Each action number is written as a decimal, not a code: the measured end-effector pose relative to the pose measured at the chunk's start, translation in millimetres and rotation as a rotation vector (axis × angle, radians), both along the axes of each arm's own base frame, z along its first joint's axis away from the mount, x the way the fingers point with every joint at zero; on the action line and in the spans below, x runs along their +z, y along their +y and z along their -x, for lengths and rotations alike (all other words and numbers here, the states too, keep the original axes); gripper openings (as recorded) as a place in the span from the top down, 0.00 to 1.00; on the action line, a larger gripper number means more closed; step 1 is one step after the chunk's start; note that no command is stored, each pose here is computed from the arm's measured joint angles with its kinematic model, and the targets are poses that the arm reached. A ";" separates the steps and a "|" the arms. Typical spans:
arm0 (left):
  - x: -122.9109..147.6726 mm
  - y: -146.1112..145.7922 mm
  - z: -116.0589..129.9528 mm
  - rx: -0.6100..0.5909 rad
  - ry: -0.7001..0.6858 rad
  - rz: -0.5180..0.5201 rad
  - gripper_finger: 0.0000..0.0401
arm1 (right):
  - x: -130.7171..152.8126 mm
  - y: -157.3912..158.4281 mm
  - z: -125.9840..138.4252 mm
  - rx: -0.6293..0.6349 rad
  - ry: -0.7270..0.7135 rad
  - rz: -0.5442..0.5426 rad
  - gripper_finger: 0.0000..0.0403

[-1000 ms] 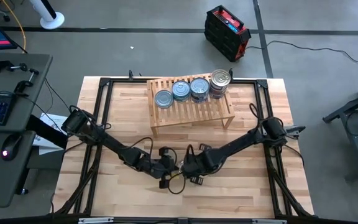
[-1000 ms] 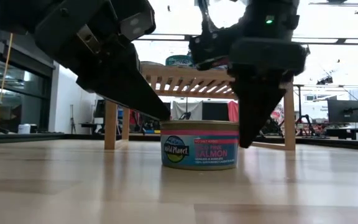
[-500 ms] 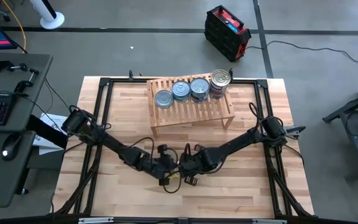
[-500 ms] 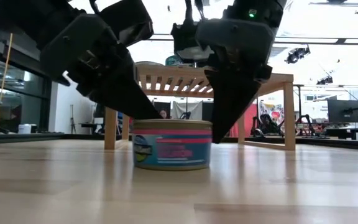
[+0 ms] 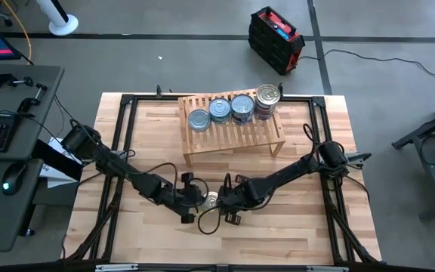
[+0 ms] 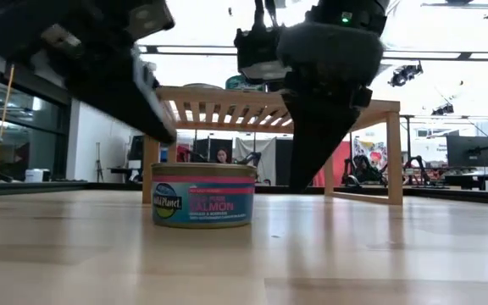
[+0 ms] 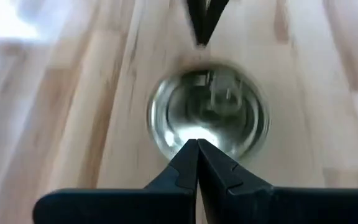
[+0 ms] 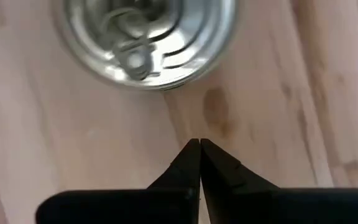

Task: Stack canned seafood by type on shelf
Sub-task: Stack the pink tuna can on the stacked pink tuna cans on the shelf

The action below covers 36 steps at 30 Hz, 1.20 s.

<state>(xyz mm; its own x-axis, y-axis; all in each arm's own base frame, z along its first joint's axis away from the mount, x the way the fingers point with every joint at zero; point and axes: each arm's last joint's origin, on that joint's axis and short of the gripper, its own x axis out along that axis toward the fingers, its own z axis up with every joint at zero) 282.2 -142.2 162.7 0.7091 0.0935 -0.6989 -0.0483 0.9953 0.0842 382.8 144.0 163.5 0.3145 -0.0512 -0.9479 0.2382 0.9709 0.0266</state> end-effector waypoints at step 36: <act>-25.8 -9.7 22.0 -0.007 -0.001 0.027 1.00 | 4.4 -3.3 -20.4 0.079 -0.174 -0.011 1.00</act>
